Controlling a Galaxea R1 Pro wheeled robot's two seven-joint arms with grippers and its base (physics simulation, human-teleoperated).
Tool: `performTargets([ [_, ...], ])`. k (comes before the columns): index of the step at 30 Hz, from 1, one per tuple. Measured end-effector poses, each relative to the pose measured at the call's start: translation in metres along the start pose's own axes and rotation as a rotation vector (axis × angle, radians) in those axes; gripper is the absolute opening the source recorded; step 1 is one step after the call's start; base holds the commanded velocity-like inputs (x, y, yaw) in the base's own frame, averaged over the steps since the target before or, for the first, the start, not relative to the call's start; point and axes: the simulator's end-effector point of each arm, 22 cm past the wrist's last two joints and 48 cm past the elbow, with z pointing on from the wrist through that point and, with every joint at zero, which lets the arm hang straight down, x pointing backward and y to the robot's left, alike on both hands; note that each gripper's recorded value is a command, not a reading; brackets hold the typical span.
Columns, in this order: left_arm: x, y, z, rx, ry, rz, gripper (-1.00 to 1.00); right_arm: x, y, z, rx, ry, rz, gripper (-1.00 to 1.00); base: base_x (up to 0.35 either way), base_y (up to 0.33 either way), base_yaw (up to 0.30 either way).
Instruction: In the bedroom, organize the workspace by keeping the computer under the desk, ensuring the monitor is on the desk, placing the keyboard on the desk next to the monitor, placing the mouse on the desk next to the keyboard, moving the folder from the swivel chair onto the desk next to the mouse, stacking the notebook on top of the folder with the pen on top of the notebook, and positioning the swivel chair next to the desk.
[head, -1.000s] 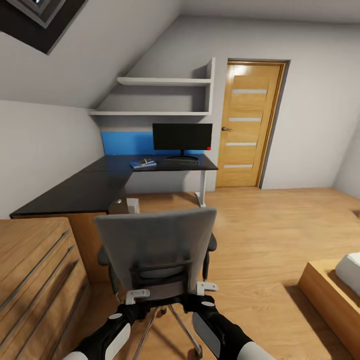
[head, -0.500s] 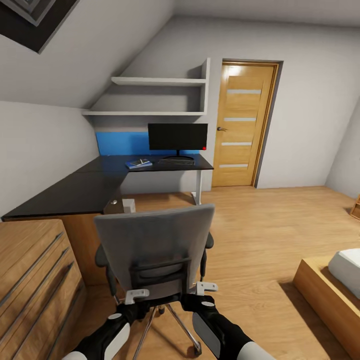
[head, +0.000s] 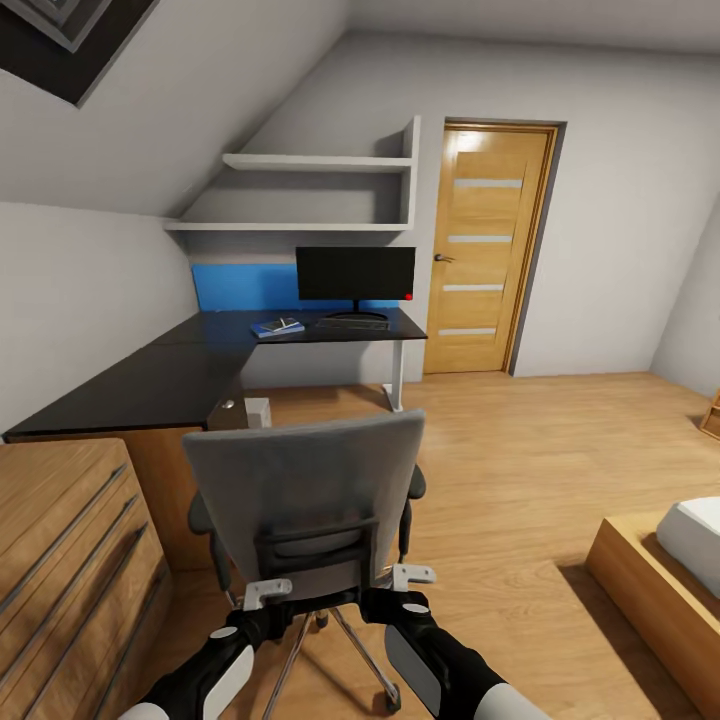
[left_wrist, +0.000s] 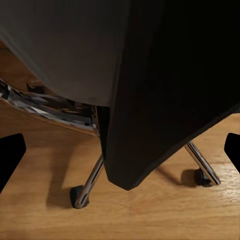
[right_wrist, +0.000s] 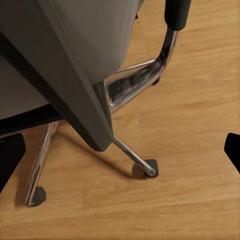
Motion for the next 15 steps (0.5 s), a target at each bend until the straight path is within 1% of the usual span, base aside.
performTargets([
  [7,0.001,-0.002,0.000,0.009,0.002,-0.002,1.00,0.001,0.001,0.000,-0.002,0.002,-0.002,1.00,0.000,0.000,0.000],
  [10,0.001,-0.002,0.000,0.010,0.003,-0.002,1.00,0.002,0.004,-0.001,-0.007,0.002,-0.026,1.00,0.000,0.000,0.000],
  [15,0.001,-0.001,0.000,0.004,0.003,-0.003,1.00,0.008,0.011,-0.002,-0.017,0.002,-0.081,1.00,0.000,0.000,0.000],
])
